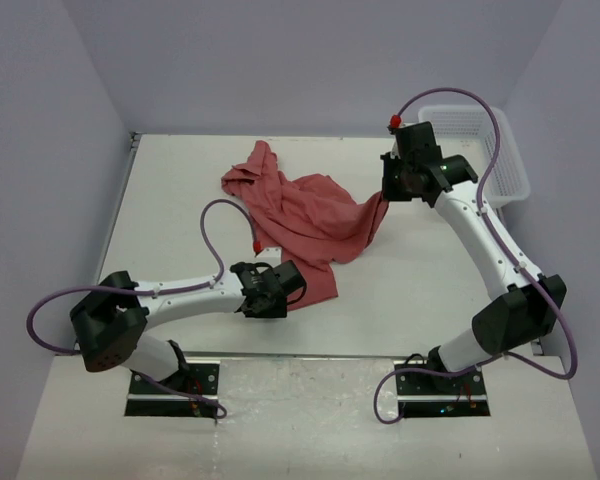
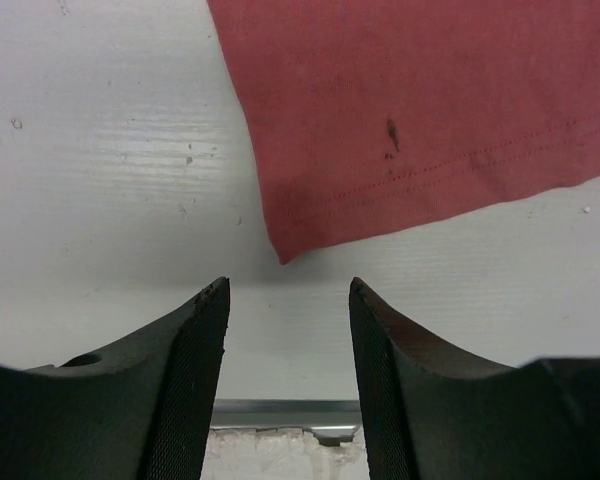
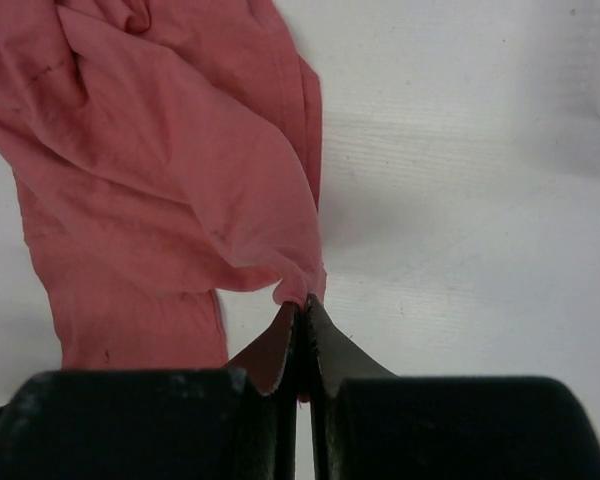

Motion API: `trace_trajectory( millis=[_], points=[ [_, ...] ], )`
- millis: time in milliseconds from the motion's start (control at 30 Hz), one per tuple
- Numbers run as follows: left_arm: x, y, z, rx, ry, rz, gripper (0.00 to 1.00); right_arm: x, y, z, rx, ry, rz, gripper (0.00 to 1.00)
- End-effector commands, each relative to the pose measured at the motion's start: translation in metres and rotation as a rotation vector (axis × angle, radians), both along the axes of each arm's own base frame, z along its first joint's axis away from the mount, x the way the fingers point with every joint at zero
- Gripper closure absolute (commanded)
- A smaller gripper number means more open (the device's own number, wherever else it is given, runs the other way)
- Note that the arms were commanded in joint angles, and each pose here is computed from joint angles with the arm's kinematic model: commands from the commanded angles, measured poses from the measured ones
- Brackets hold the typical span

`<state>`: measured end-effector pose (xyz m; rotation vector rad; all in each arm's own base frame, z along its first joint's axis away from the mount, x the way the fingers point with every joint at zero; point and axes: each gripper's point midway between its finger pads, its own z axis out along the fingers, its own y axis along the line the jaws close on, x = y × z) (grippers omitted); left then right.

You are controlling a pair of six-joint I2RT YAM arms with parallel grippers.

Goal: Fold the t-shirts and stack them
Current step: Flatten out the tshirt

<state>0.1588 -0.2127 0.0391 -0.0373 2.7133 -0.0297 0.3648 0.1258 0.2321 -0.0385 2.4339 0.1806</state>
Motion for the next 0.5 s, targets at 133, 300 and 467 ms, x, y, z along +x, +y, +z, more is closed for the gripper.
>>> trace_trajectory(
  millis=[133, 300, 467],
  points=[
    [0.014, -0.006, -0.019, -0.017, -0.019, 0.045, 0.48, -0.002, 0.000, 0.020, 0.038, -0.076, 0.003, 1.00],
    [0.023, 0.007, -0.024, -0.010, -0.020, 0.068, 0.50, -0.003, 0.000, 0.017, 0.036, -0.070, 0.005, 1.00],
    [0.025, 0.010, -0.029, -0.038, -0.007, 0.068, 0.53, -0.001, 0.001, 0.019, 0.038, -0.076, 0.007, 1.00]
  ],
)
